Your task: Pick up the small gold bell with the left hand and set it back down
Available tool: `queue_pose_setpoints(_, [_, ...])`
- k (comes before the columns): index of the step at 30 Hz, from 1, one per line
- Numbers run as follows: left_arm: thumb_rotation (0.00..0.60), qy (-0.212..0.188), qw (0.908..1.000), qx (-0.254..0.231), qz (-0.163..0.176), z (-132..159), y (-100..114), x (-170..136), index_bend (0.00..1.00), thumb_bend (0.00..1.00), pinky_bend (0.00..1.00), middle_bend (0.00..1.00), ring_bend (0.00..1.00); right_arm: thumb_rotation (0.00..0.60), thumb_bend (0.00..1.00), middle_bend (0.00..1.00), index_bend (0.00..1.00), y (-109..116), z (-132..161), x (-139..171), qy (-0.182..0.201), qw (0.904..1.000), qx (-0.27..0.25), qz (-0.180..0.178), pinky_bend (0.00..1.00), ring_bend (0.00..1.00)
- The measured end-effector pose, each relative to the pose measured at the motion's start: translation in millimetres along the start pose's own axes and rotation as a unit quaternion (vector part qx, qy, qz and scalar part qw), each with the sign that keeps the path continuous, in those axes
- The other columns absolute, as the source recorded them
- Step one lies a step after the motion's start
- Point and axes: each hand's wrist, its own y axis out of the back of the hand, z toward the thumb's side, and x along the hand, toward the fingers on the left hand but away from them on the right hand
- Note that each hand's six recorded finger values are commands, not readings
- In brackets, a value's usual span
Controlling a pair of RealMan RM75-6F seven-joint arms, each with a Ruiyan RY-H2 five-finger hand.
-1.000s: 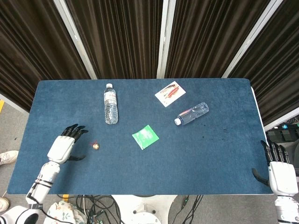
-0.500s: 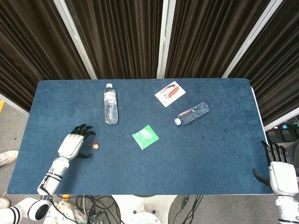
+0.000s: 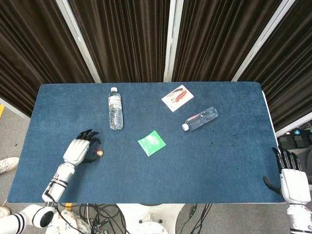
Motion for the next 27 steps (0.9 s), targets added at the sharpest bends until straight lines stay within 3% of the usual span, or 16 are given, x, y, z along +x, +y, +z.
queue_pose_setpoints(27, [0.600, 0.005, 0.9997, -0.009, -0.021, 3.3, -5.3, 6.7, 0.46, 0.35, 0.10, 0.16, 0.03, 0.600, 0.15, 0.00, 0.00, -2.0, -1.6, -0.1, -0.001, 1.0000, -0.002, 0.002, 0.00, 0.00])
